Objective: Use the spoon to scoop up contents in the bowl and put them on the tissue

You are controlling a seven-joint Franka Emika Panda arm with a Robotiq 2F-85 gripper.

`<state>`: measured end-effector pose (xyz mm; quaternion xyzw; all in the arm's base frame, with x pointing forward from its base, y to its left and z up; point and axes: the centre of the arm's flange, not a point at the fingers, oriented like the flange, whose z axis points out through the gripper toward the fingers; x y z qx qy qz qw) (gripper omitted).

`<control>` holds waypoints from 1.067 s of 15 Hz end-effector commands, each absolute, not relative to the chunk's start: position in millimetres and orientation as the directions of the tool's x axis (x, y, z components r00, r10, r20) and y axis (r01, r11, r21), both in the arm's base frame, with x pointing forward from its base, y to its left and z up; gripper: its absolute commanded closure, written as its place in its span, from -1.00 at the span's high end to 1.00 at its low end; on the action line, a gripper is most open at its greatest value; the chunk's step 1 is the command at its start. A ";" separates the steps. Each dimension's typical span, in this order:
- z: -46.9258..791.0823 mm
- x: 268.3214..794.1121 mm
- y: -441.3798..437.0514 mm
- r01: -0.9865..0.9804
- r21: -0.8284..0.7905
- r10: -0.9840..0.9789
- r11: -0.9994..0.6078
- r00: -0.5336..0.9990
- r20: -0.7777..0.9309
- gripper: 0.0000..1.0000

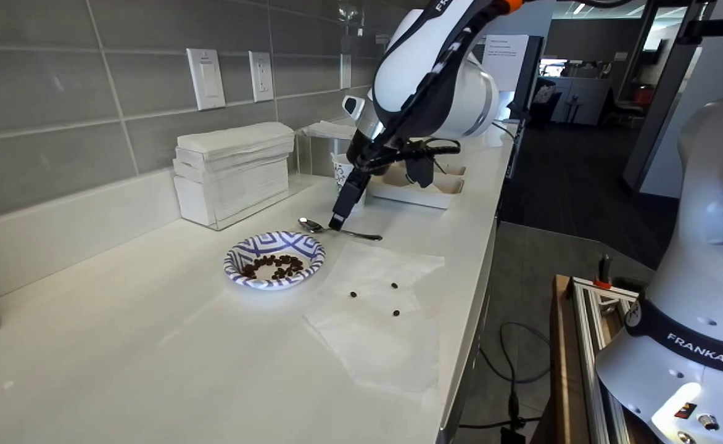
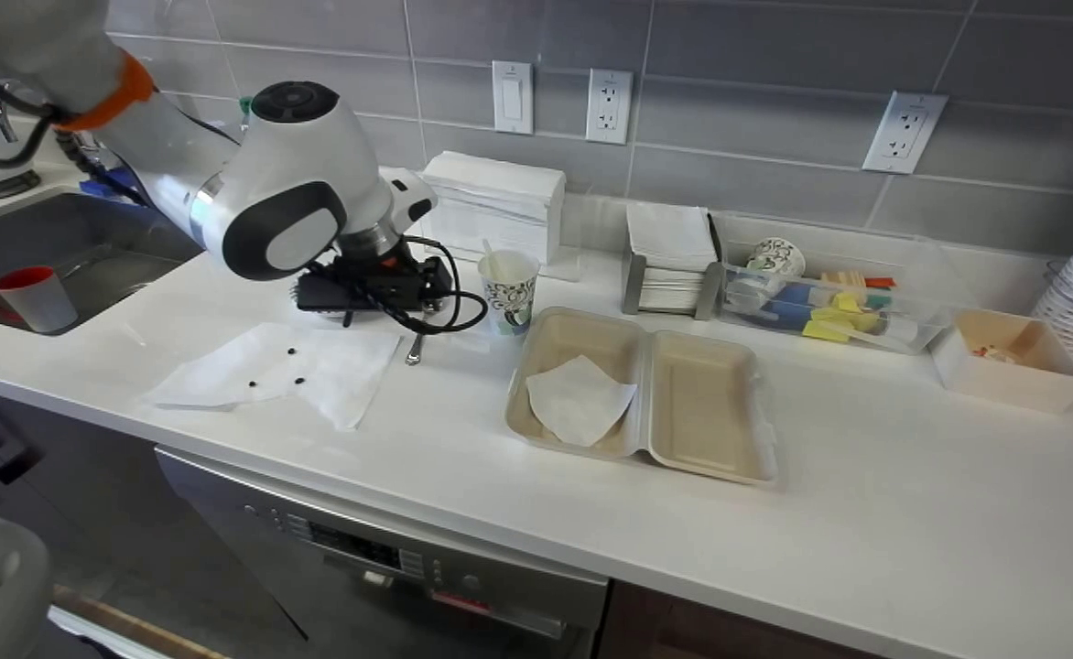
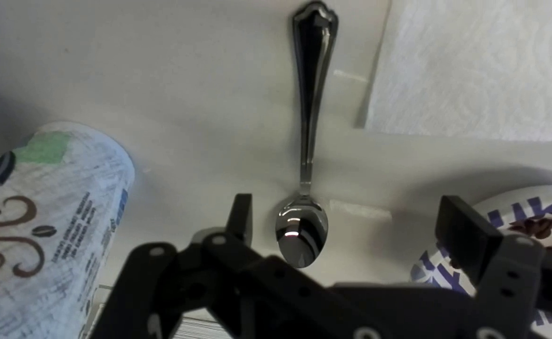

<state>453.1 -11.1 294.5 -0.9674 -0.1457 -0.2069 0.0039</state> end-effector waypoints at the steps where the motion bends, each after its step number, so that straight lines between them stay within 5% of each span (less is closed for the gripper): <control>1: 274.3 461.8 -18.6 0.331 0.060 0.325 -0.942 0.852 0.409 1.00; 16: 265.9 471.9 -25.2 0.324 0.014 0.297 -0.946 0.849 0.437 1.00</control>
